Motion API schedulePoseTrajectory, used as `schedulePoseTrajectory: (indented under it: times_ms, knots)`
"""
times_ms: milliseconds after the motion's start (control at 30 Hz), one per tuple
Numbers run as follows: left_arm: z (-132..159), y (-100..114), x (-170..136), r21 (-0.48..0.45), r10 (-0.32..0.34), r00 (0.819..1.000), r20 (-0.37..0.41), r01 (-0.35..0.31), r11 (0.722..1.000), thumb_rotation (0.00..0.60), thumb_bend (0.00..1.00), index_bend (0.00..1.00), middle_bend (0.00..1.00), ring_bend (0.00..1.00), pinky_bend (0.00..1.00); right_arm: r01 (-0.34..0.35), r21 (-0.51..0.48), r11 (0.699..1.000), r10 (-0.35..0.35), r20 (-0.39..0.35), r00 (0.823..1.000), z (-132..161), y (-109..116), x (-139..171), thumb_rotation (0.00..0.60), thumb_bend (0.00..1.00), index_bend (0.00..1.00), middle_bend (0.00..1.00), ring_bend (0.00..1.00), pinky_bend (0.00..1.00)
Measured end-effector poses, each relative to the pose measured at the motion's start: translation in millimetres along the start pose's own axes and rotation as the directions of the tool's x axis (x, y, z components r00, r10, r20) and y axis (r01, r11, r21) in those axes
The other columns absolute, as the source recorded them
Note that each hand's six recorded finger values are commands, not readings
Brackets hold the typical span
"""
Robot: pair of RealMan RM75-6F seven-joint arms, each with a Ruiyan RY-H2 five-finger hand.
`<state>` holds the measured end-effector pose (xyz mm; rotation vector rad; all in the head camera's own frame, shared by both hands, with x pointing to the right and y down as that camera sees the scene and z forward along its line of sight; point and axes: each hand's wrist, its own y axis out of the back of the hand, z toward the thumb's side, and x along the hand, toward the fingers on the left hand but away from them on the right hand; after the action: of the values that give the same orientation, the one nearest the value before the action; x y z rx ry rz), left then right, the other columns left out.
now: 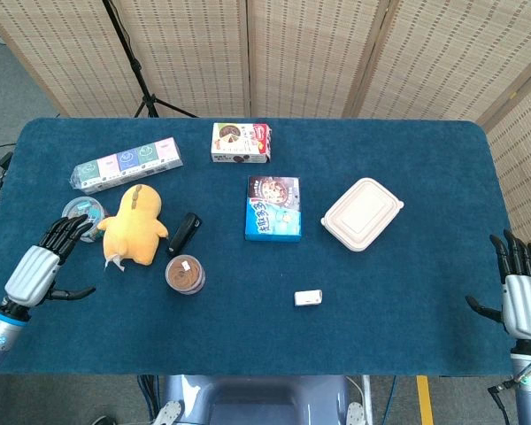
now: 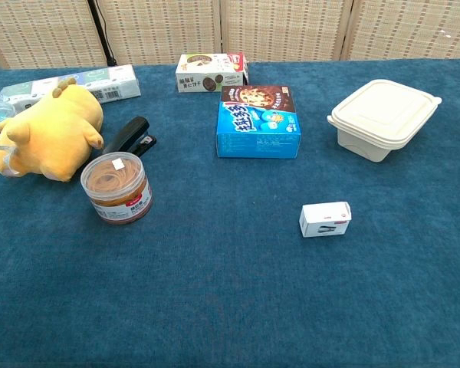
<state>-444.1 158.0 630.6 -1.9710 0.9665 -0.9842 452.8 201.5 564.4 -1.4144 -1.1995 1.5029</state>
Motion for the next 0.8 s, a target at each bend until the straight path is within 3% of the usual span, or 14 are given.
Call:
schedulePoseTrajectory:
  times_ms: [233,500,800]
  knots:
    - [-11,-5,35,0.080,-0.032,0.996,0.085,0.025,0.997,0.000,0.00,0.00,0.00,0.00,0.00,-0.034,0.027,0.999,0.033,0.039,0.999,-6,-17,-9,0.600,0.00,0.00,0.00,0.00,0.00]
    - [5,-18,109,0.172,-0.070,0.981,0.178,0.039,0.984,0.000,0.00,0.00,0.00,0.00,0.00,-0.065,0.047,0.997,0.062,0.055,0.997,-9,-30,-14,0.600,0.00,0.00,0.00,0.00,0.00]
    - [24,-52,157,0.179,-0.159,0.974,0.162,0.130,0.975,0.000,0.00,0.00,0.00,0.00,0.00,-0.070,0.050,0.996,0.066,0.071,0.995,-13,-33,-15,0.600,0.00,0.00,0.00,0.00,0.00]
